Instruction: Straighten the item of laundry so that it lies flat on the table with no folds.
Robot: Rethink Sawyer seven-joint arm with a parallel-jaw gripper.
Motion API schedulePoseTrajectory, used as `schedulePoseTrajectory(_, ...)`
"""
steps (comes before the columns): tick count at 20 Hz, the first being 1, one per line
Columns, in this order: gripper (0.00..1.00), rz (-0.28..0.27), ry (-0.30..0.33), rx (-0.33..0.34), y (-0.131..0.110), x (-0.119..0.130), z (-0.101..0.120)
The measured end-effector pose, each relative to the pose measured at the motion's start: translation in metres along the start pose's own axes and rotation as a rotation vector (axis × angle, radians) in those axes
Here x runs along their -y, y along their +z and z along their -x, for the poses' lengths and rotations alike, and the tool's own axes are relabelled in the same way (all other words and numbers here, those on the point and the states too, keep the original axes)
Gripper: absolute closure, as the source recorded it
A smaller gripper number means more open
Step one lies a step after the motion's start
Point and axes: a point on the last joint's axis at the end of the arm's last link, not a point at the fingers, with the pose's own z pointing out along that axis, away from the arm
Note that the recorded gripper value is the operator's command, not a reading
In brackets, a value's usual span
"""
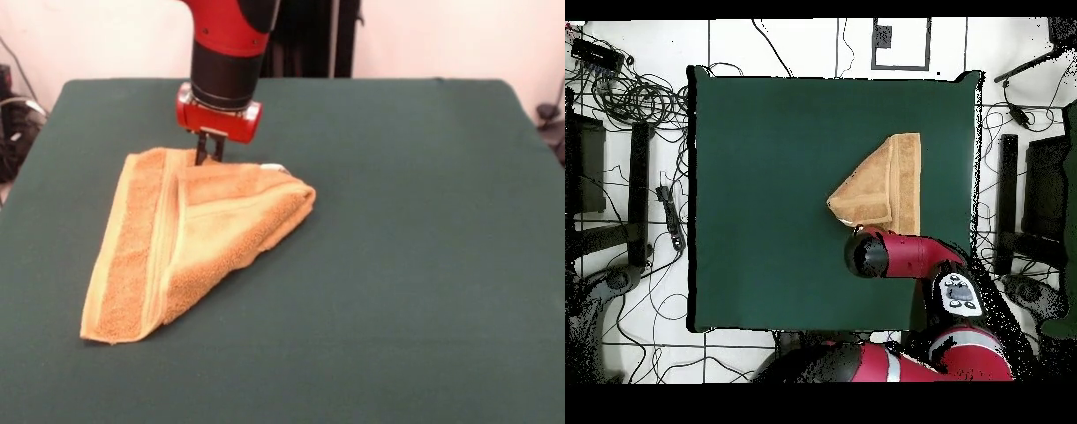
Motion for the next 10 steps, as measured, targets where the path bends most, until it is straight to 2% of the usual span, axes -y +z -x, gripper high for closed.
schedulePoseTrajectory(10, 1.00, 0.001, -0.014, -0.010, -0.0012, 0.0012, -0.0082)
